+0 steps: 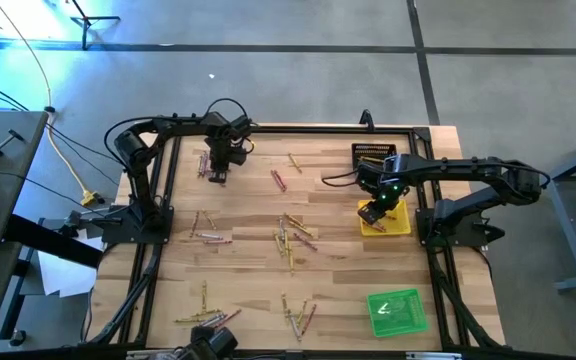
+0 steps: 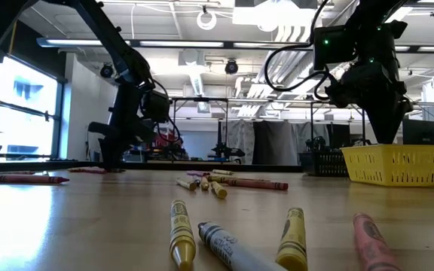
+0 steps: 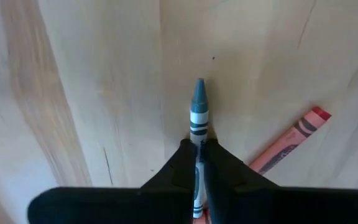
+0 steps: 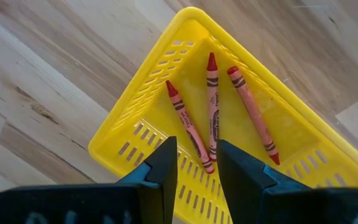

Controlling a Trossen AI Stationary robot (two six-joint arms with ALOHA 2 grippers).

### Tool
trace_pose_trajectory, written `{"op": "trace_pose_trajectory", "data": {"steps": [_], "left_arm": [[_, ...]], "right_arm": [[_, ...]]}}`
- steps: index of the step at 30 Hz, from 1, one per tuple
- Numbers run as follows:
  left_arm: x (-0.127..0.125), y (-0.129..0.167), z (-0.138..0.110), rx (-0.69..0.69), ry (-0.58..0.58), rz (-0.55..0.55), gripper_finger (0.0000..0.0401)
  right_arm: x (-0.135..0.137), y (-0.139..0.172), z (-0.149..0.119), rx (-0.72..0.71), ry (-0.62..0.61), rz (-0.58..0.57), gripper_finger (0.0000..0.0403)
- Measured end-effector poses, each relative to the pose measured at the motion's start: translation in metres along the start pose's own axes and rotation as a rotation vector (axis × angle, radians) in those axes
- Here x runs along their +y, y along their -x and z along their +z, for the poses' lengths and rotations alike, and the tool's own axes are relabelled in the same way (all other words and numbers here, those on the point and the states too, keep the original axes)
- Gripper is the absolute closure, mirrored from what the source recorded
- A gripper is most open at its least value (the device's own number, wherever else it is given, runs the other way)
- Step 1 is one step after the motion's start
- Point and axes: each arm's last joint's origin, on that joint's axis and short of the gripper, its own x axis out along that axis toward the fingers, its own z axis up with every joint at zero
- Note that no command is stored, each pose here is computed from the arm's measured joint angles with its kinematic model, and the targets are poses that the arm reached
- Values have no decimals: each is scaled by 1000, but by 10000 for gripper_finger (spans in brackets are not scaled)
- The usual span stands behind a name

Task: Sort crayons
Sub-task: Put the gray crayon into the green bin

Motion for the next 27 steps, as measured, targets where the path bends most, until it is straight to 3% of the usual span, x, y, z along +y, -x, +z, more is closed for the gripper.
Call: {"op": "trace_pose_trajectory", "data": {"steps": [8,12,17,23,27], "left_arm": [[8,11,7,-24,44,22,399],[24,29,18,-135,75,121,399],[36,55,28,-254,176,154,400],[39,107,56,-567,350,45,400],[27,146,82,-782,381,-35,400]], "right_arm": [[-1,6,-4,-20,-3,19,304],[-2,14,-8,-57,-9,43,304],[-4,27,-16,-136,-34,62,304],[-8,45,-11,-413,-91,43,304],[-5,60,8,-661,-117,142,304]]}}
